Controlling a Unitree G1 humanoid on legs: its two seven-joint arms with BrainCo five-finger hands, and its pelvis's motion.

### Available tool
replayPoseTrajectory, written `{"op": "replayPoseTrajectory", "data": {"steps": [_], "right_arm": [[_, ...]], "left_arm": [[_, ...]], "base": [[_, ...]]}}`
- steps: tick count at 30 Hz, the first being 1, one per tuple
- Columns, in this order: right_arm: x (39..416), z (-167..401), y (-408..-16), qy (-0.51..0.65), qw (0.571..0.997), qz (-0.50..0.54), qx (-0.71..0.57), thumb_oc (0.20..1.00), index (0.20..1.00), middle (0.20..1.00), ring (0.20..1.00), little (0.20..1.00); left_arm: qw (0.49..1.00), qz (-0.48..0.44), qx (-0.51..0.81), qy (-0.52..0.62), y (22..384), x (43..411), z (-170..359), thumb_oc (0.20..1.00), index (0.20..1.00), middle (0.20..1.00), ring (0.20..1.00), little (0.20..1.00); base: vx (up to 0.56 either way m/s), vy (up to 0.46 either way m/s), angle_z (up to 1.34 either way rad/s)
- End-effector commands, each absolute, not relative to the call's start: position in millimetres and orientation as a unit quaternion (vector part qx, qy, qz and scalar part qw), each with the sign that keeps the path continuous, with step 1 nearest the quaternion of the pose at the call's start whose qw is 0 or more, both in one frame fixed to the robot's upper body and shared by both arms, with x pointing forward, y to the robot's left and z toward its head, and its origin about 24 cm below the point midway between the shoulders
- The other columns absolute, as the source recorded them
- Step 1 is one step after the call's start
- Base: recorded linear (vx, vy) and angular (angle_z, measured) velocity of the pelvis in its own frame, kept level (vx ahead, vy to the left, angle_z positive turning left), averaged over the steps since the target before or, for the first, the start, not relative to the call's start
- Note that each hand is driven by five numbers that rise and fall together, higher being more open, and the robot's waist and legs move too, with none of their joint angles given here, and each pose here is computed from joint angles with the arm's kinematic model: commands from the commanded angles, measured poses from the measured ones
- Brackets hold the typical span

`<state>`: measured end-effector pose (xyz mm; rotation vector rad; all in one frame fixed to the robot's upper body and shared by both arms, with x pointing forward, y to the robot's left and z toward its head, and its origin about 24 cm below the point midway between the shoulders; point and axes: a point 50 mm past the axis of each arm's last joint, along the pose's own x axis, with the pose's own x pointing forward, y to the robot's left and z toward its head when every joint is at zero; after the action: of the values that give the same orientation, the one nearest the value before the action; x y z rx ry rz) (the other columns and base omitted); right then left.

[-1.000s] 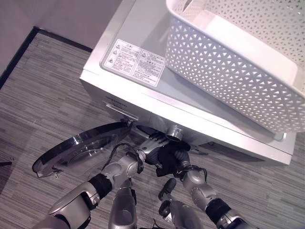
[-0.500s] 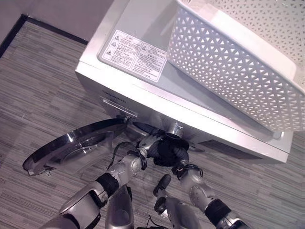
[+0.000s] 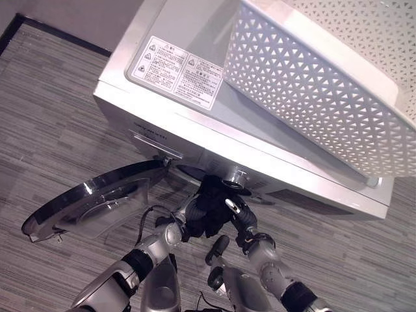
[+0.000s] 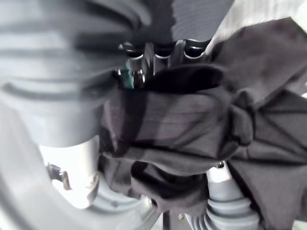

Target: Grab the laundry basket,head to the washer,open it,put in the laundry and shut it.

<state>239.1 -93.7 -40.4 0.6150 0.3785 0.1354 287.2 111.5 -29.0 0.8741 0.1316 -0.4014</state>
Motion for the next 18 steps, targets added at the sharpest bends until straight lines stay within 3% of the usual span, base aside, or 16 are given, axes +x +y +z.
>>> {"op": "replayPoseTrajectory", "data": {"steps": [1, 7, 13, 18], "right_arm": [[227, -49, -104, 0.195, 0.953, 0.104, 0.206, 1.000, 1.000, 1.000, 1.000, 1.000], [203, -90, -136, 0.276, 0.955, 0.053, 0.092, 1.000, 1.000, 1.000, 1.000, 1.000], [166, -133, -178, 0.395, 0.916, -0.043, -0.049, 1.000, 1.000, 1.000, 1.000, 1.000], [159, -137, -173, 0.404, 0.910, -0.016, -0.090, 1.000, 1.000, 1.000, 1.000, 1.000]], "left_arm": [[0.912, -0.199, 0.351, 0.071, 90, 282, -34, 0.200, 0.200, 0.200, 0.200, 0.200], [0.938, -0.142, 0.305, 0.085, 103, 293, -29, 0.200, 0.200, 0.200, 0.200, 0.200], [0.968, -0.074, 0.231, 0.065, 108, 313, -8, 0.200, 0.200, 0.200, 0.200, 0.200], [0.986, -0.021, 0.160, 0.037, 110, 334, 19, 0.200, 0.200, 0.200, 0.200, 0.200]], "base": [[0.00, 0.000, 0.00], [-0.03, -0.014, -0.01], [-0.05, -0.030, 0.01], [-0.05, -0.065, 0.11]]}}
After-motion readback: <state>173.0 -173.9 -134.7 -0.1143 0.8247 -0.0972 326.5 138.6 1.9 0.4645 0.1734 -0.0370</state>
